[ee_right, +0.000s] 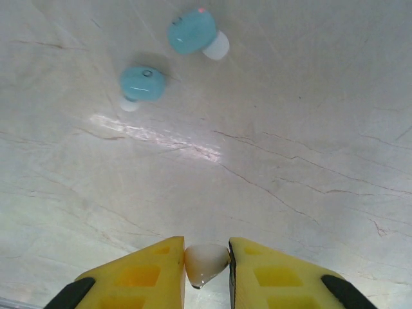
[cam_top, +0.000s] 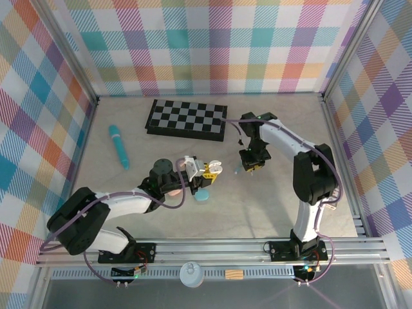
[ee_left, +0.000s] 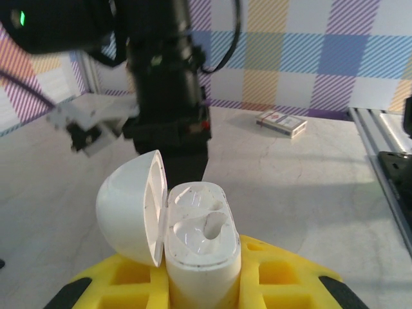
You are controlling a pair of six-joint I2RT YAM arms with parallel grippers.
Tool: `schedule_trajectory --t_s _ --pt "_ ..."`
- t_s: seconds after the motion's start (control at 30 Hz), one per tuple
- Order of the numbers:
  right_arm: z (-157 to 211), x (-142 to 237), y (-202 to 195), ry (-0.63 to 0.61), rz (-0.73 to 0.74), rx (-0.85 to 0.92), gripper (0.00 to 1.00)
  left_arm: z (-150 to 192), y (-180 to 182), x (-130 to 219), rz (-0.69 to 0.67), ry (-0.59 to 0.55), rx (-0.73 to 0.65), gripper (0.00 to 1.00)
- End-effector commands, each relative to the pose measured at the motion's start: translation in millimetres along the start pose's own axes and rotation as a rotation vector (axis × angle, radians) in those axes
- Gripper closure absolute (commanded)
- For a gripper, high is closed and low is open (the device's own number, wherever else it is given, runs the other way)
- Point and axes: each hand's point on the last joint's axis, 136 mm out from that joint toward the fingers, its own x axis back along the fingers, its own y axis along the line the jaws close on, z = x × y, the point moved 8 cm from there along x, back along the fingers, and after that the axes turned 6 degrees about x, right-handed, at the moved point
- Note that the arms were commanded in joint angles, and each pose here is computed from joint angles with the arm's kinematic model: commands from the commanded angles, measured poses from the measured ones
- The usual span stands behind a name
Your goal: Insert the wireless bluetooth earbuds into the charging case
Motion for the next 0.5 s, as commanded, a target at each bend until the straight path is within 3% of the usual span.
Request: schedule_trajectory --t_s 0.0,0.47 --pt "-2 30 4 -0.12 -0.035 -0.022 0.77 -16 7 -10 -0.056 -0.092 -0.017 1.0" --pt "14 103 17 -0.385 -0.117 0.011 0.77 -2 9 -59 -0.063 -0.089 0.021 1.0"
